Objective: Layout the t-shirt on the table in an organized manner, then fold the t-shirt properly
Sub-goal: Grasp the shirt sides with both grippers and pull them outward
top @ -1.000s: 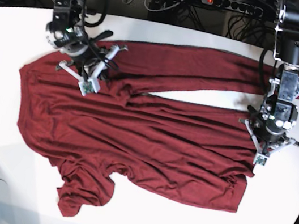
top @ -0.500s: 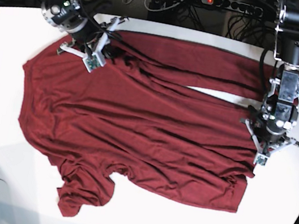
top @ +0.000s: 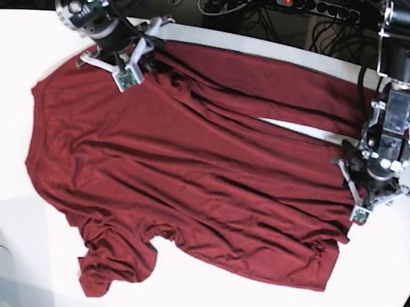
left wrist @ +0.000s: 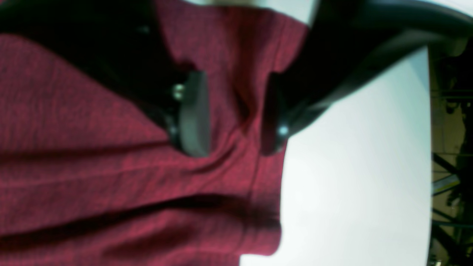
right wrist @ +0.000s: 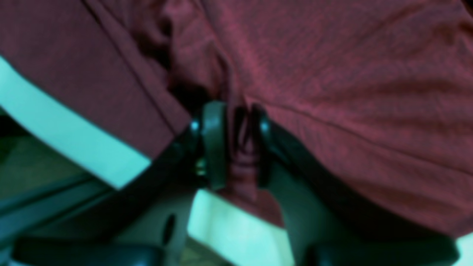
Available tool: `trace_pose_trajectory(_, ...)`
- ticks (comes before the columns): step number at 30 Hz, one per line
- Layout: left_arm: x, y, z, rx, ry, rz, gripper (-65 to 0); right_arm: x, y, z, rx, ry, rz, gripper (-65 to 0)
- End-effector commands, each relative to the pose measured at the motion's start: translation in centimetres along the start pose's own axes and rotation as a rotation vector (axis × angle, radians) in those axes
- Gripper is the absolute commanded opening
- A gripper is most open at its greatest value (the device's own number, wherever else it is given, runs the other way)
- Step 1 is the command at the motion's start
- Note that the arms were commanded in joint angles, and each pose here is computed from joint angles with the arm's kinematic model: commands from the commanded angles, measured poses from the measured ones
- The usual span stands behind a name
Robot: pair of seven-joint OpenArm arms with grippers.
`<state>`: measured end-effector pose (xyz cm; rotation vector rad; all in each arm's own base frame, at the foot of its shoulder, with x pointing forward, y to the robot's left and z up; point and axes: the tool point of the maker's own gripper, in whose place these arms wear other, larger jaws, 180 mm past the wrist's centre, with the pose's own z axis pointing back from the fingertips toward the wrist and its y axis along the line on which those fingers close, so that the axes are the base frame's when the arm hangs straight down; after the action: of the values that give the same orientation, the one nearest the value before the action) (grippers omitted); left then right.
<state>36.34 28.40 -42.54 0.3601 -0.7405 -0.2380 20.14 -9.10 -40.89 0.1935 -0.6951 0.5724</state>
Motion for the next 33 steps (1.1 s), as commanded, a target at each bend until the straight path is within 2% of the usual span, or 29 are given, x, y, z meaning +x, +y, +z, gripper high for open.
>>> trace_pose_trajectory(1,-1.1,-0.1,0.4,-0.014,0.042,-0.018,-33.5,1.3,0.0,0.8,0.0,-0.051,0.018,-47.3)
trace_pose_trajectory(3,-1.0,-0.2,1.0,-0.015,0.026,-0.024,-30.1,2.3,0.1,1.7,-0.011,-0.08,0.035,-47.3)
trace_pose_trajectory(6,-0.4,-0.2,2.0,-0.01,-0.011,-0.03,-31.5,3.3,-1.3,2.9,-0.061,-0.111,0.04,-47.3)
trace_pose_trajectory(9,0.5,-0.1,2.7,-0.004,-0.045,-0.034,-31.5,3.9,-4.1,3.3,-0.134,-0.127,0.025,-47.3)
trace_pose_trajectory(13,0.9,0.0,2.8,-0.003,-0.052,-0.032,-31.4,2.7,-8.6,2.2,-0.21,-0.092,-0.045,-47.3)
trace_pose_trajectory(18,0.7,-0.1,2.8,-0.005,-0.048,-0.033,-31.4,0.2,-11.6,0.7,-0.243,-0.034,-0.13,-47.4)
trace_pose_trajectory(24,0.4,0.0,2.8,-0.001,-0.042,-0.042,-31.4,-3.3,-12.5,0.3,-0.241,0.043,-0.182,-51.6)
trace_pose_trajectory(30,-0.1,0.4,2.9,0.005,-0.033,-0.052,-31.4,-4.9,-12.6,0.7,-0.242,0.081,-0.182,-51.8)
trace_pose_trajectory(33,-1.2,0.0,3.1,-0.003,-0.017,-0.06,-31.4,-5.9,-13.6,1.7,-0.279,0.093,-0.205,-51.8)
